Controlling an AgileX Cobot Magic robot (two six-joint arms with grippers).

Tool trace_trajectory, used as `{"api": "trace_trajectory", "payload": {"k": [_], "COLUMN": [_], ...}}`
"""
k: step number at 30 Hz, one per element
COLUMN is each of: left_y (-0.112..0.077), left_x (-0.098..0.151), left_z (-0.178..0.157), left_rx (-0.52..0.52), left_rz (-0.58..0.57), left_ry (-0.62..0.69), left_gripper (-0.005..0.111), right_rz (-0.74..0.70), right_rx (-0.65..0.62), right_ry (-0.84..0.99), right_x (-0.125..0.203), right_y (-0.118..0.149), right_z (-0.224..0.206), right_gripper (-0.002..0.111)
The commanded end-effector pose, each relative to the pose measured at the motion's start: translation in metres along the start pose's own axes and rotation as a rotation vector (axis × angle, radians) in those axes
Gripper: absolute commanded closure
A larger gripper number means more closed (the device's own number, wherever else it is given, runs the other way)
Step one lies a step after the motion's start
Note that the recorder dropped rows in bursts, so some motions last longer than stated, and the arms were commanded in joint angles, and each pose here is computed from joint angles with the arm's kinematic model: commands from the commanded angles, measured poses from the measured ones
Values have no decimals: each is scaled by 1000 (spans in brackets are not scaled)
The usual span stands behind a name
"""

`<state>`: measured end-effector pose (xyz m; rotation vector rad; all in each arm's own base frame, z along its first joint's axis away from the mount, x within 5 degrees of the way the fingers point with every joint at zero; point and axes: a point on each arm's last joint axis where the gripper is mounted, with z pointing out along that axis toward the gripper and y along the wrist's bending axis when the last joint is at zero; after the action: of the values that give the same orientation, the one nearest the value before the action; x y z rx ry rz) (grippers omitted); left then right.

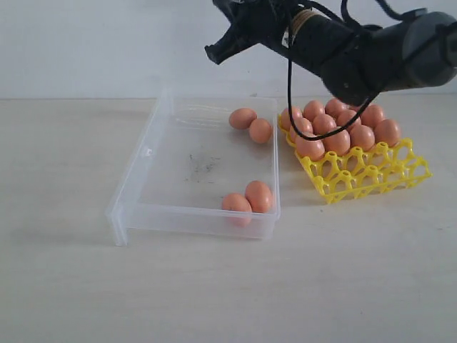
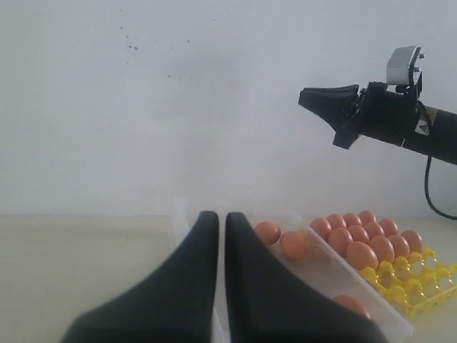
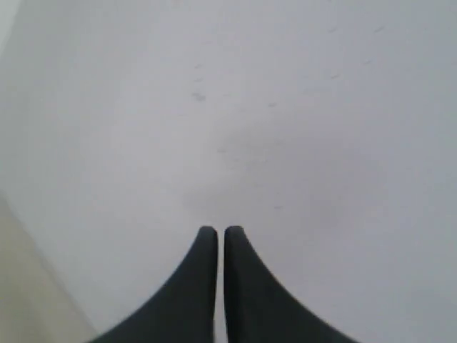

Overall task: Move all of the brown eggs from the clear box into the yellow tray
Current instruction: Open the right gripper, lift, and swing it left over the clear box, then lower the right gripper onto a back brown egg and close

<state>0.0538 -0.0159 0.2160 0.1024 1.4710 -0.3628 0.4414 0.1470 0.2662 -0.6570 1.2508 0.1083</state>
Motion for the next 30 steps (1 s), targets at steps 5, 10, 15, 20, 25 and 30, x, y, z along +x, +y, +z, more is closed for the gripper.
{"api": "trace_trajectory", "payload": {"k": [5,10,15,20,25,30], "left_y": [1,1,1,1,1,1], "left_x": [0,0,0,0,0,0], "left_z": [0,0,0,0,0,0], "left_rx": [-8,-8,-8,-8,-8,-8], "left_rz": [7,7,7,7,7,7], "left_ry": [-11,-11,-11,-11,-11,-11], "left_gripper": [103,103,103,103,103,103], "right_rz": [115,1,205,290,412,467], "right_rx": [56,-218,-242,-126,-80,-89], "right_ry": [567,940,974,905,1004,1242], "right_x": [30,19,29,54,72,96], "right_y": [-11,-16,-12,-14,-10,-11], "right_z": [20,31,50,66,62,44], "right_gripper": [108,108,108,108,106,67]}}
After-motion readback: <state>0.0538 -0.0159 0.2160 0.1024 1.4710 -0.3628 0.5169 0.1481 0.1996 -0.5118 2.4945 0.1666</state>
